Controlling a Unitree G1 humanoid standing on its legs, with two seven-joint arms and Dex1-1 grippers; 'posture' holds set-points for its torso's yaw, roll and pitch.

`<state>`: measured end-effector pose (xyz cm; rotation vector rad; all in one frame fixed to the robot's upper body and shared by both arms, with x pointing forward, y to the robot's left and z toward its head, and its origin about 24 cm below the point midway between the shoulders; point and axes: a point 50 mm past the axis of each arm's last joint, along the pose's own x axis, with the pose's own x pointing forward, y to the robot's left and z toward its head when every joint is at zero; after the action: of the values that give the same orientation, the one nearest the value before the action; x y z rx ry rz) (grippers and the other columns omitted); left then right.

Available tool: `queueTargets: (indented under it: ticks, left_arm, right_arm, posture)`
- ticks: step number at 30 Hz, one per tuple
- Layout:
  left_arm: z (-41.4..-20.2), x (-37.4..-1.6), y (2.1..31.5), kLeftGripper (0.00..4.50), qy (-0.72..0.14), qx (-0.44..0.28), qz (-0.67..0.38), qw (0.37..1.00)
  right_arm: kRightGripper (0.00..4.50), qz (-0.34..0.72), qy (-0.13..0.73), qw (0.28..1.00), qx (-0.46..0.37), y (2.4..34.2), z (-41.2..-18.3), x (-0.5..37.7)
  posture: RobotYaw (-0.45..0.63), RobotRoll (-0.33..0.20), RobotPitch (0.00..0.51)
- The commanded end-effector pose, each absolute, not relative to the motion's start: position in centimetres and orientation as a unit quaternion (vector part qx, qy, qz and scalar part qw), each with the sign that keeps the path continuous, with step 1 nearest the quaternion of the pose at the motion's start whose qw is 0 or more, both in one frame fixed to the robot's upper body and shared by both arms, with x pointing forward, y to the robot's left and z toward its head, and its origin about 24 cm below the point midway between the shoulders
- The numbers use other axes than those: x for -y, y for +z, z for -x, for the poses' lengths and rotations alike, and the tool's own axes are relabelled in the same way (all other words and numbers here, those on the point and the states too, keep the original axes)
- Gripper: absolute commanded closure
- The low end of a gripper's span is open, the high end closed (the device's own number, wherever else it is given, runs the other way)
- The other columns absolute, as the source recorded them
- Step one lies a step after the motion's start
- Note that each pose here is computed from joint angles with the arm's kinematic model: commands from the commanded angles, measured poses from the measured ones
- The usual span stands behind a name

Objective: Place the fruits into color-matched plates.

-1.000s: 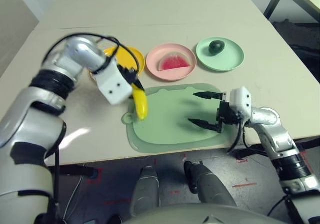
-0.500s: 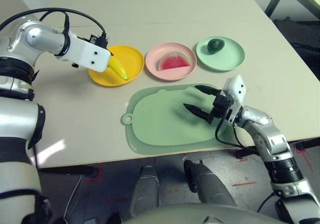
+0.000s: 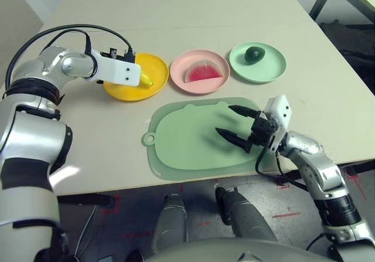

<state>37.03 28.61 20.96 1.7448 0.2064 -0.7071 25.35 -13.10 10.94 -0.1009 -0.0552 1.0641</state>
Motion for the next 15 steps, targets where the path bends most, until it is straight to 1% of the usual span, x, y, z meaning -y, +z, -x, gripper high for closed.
queueTargets:
  ticks: [1, 6, 10, 13, 15]
  left_arm:
    - [-36.9, -28.5, 19.8, 1.61, -0.319, -0.092, -0.747, 0.577]
    - [-36.8, -28.6, 19.8, 0.03, -0.317, -0.091, -0.751, 0.572]
    - [-36.7, -28.7, 20.2, 0.03, -0.317, -0.079, -0.749, 0.576]
    - [-36.6, -28.7, 20.8, 0.03, -0.309, -0.054, -0.732, 0.604]
    - [-36.4, -28.8, 21.5, 0.03, -0.293, -0.016, -0.685, 0.667]
  right_arm:
    - [0.0, 0.055, 0.509, 0.859, 0.027, 10.9, -25.2, 13.2]
    - [0.0, 0.057, 0.51, 0.858, 0.026, 10.8, -25.5, 13.1]
    - [0.0, 0.059, 0.507, 0.86, 0.025, 10.7, -25.8, 13.2]
    - [0.0, 0.067, 0.487, 0.871, 0.026, 10.5, -26.2, 13.8]
    - [0.0, 0.084, 0.449, 0.889, 0.024, 10.4, -27.0, 15.0]
  posture:
    - [-0.09, 0.0, 0.204]
    - [-0.08, 0.0, 0.206]
    - [-0.07, 0.0, 0.206]
    - [-0.07, 0.0, 0.207]
    - [-0.08, 0.0, 0.209]
